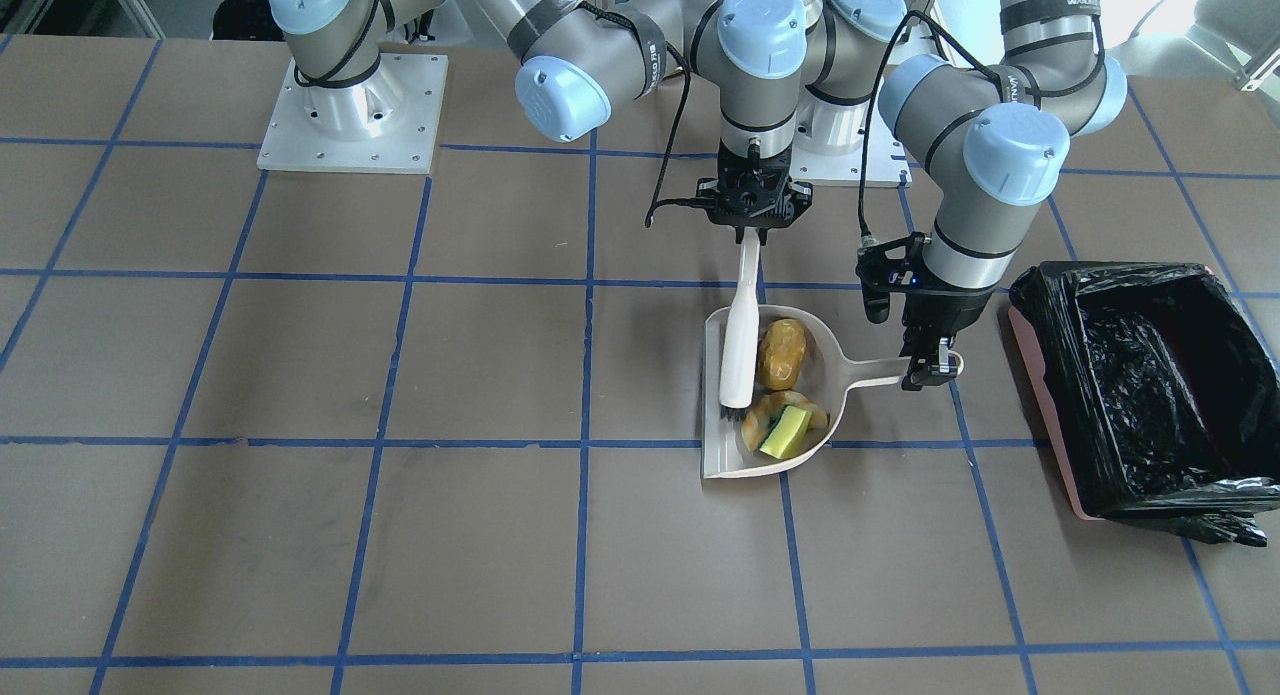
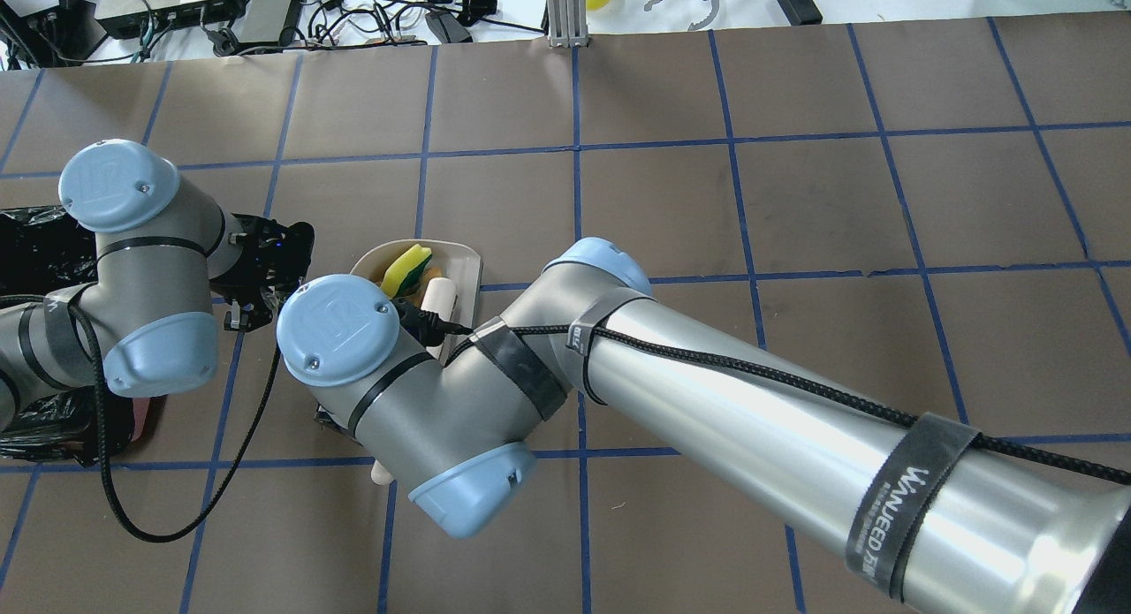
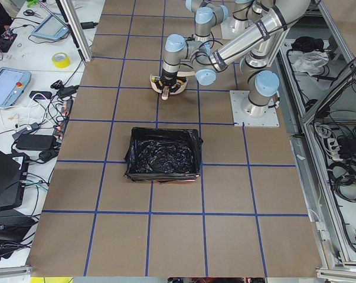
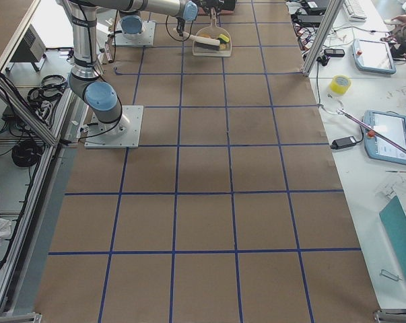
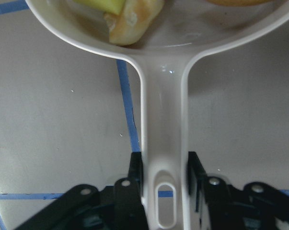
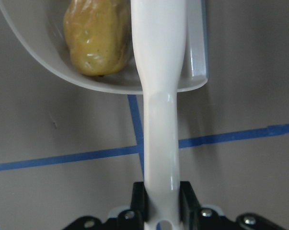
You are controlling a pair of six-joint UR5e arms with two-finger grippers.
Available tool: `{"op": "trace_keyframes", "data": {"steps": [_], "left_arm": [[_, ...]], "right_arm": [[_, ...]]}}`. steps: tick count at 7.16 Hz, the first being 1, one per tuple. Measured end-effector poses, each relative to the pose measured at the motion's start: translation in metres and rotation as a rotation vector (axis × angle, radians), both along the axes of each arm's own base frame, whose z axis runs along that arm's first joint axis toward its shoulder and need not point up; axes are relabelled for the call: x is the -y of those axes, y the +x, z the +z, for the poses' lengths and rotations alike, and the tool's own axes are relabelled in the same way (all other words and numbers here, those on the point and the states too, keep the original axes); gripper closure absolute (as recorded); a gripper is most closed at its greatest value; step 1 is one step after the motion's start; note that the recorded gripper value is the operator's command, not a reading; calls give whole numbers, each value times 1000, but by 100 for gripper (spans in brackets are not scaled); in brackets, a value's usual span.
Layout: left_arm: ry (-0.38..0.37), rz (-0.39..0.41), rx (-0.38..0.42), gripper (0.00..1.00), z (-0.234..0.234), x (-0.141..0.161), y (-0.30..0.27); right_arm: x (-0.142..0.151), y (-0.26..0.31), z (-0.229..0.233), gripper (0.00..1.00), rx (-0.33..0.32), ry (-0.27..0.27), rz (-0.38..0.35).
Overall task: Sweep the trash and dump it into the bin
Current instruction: 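Sweep the yellow potato into the dustpan with the right-held brush, then lift the dustpan over the trash bag with the left gripper while the right withdraws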
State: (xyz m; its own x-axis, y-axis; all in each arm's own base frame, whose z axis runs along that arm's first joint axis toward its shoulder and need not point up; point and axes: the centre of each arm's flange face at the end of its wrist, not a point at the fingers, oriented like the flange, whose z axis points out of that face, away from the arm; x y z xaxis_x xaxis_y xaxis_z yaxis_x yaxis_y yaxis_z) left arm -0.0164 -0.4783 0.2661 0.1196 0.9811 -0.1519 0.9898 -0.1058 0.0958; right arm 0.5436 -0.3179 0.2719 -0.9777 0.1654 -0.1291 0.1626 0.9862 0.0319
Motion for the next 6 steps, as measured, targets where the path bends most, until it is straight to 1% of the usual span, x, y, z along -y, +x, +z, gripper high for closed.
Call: {"op": "trace_keyframes", "data": {"steps": [1, 2, 3, 5, 6], "left_arm": [[0, 0, -1, 100, -1, 0, 0], [-3, -1, -1, 100, -1, 1, 0], [-6, -2, -9, 100, -1, 1, 0], [-27, -2, -46, 100, 4, 7, 2], [-48, 7, -61, 100, 15, 16, 12]], "right_arm": [[0, -7, 0, 100, -61, -26, 25], [0, -14, 6, 100, -90, -41, 45], [2, -23, 16, 100, -109, -42, 62], [12, -54, 41, 100, -153, -16, 84], [27, -78, 55, 100, -164, -2, 101]]}}
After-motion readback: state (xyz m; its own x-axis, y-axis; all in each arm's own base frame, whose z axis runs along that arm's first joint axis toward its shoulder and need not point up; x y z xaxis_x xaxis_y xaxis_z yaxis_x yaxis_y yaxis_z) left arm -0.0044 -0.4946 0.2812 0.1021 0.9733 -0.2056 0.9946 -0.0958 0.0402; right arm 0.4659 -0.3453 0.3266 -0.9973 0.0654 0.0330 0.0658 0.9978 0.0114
